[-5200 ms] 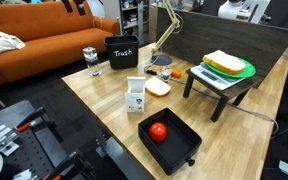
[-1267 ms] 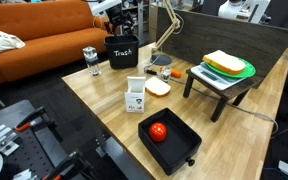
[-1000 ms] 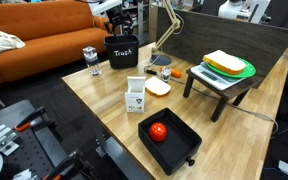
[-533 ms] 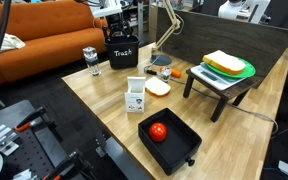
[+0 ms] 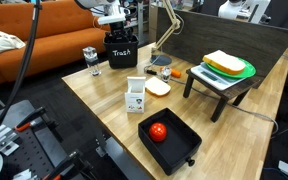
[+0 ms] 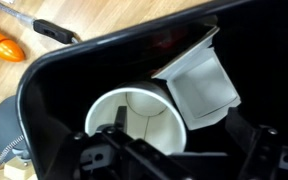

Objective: Take the white cup from the black bin and put it on the table

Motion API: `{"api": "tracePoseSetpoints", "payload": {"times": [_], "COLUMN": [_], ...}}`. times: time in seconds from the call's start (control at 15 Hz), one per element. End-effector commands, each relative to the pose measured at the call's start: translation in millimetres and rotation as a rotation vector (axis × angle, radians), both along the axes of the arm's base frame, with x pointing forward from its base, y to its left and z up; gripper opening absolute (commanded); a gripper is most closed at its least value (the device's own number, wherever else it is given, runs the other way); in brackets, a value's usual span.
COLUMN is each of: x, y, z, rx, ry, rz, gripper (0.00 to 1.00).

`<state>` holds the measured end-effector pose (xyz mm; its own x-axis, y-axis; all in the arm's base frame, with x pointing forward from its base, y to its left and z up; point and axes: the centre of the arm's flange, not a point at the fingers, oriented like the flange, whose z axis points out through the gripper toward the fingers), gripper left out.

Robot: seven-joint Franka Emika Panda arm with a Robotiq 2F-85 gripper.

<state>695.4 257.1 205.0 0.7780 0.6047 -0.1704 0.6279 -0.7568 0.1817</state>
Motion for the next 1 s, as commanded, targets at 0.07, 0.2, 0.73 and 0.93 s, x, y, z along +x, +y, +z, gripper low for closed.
{"api": "tracePoseSetpoints", "payload": {"times": [0.07,0.2,0.73,0.93], "x": [14,13,19,18], "y": [-1,-3,-9,-11], "z": [-8,-10,22,30], "rx": [0.008,0.002,0.023,0.025], "ry": [0.058,0.057,-0.003,-0.019], "rz": [0.004,-0.026,-0.046,-0.051], "gripper": [0.84,0.69,0.12,0.0]}}
